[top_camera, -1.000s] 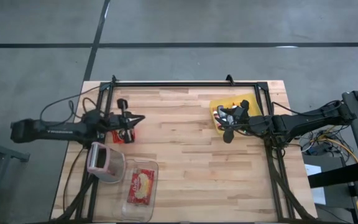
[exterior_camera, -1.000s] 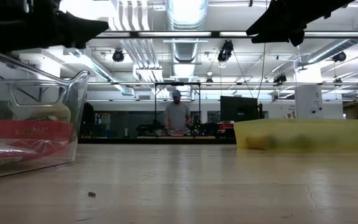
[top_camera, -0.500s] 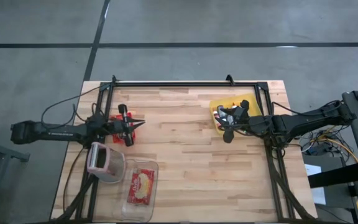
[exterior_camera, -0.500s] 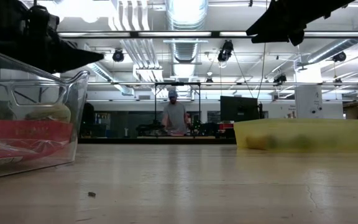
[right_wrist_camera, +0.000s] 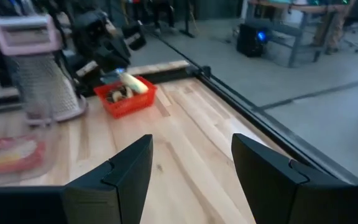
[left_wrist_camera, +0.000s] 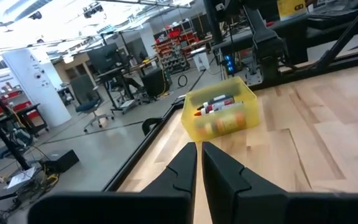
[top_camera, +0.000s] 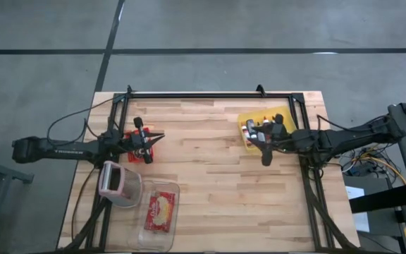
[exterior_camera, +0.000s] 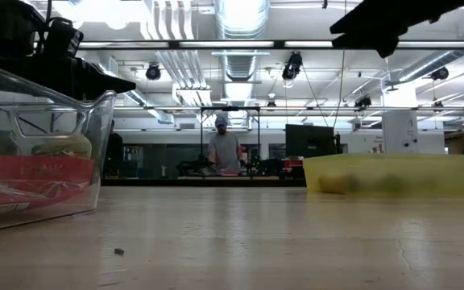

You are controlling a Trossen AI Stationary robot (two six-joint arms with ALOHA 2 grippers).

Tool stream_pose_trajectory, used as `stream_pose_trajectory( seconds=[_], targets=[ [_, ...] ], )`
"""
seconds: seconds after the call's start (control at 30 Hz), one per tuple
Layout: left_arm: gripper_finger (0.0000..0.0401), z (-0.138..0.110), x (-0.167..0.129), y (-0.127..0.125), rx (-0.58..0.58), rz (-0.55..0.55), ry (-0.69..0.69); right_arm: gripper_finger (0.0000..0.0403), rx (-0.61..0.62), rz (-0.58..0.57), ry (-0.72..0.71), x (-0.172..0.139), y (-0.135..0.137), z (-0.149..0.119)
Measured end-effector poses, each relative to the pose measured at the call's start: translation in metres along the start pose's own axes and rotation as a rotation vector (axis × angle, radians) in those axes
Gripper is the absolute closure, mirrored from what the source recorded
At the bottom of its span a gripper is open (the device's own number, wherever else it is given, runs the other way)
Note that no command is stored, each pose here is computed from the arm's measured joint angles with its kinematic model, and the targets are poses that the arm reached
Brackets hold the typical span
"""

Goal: Pick & Place Food Item
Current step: Return to Home Position

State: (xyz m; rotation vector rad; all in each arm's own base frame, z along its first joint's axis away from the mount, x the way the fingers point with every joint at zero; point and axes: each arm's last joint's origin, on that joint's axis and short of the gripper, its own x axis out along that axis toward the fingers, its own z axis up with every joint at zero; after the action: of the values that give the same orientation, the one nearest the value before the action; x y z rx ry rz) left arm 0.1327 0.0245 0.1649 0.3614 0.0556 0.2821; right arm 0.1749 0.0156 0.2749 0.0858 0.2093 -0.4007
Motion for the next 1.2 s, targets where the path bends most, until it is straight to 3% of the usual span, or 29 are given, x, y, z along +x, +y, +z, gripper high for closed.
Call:
stream_pose_trajectory(
  seconds=[0.3,0.73,1.2],
  targets=[
    [0.0373,0.000,0.000,0.000,-0.024,-0.001,-0.001,0.0186,0.009,0.163,-0.256,-0.020,-0.017,-0.049],
    [0.0373,-0.003,0.000,-0.001,-0.012,-0.015,0.028,0.0186,0.086,0.197,-0.405,-0.043,-0.040,-0.093],
    [0.0373,-0.007,0.000,-0.003,-0.006,-0.028,0.065,0.0186,0.081,0.194,-0.340,-0.047,-0.045,-0.106]
  ],
)
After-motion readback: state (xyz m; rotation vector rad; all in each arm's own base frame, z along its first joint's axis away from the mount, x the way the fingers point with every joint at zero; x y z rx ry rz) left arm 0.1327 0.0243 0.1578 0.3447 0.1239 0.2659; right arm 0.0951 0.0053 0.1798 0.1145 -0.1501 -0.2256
